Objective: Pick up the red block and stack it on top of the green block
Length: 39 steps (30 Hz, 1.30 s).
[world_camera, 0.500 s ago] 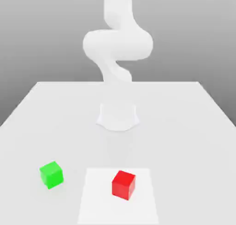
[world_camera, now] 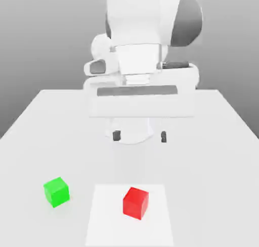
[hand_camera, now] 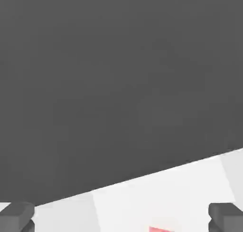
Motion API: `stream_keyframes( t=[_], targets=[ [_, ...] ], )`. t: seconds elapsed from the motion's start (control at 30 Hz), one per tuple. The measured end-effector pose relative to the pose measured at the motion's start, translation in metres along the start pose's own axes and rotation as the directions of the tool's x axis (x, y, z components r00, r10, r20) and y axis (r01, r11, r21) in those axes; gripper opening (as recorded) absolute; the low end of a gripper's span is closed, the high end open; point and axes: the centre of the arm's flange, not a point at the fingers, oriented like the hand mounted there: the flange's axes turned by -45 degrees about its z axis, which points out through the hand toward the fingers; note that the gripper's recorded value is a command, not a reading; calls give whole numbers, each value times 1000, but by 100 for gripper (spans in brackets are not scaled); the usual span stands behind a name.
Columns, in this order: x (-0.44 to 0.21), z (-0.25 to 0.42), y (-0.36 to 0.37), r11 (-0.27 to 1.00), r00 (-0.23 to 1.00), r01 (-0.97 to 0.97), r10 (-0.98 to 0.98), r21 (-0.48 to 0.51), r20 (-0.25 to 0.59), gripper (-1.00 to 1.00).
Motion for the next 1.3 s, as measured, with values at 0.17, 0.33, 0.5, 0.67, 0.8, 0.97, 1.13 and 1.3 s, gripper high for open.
stream_keyframes(
  t=[0.17, 0.33, 0.5, 0.67, 0.8, 0.97, 1.13, 1.3],
  targets=[
    [-48, 89, 21, 992, 987, -81, 93, -100, 128, 0],
    [-62, 143, 29, 989, 984, -90, 107, -117, 144, 0],
    [-66, 160, 31, 989, 984, -91, 108, -117, 145, -100],
    [-64, 153, 30, 989, 984, -91, 108, -117, 144, -100],
    [-58, 115, 26, 989, 984, -91, 107, -117, 144, -100],
    [-28, 77, 118, 956, 955, -255, 272, -144, 119, -100],
    [-28, 48, 237, 885, 886, -437, 454, -162, 93, -100],
    [-33, 85, 247, 886, 887, -436, 453, -158, 93, -100]
  ],
)
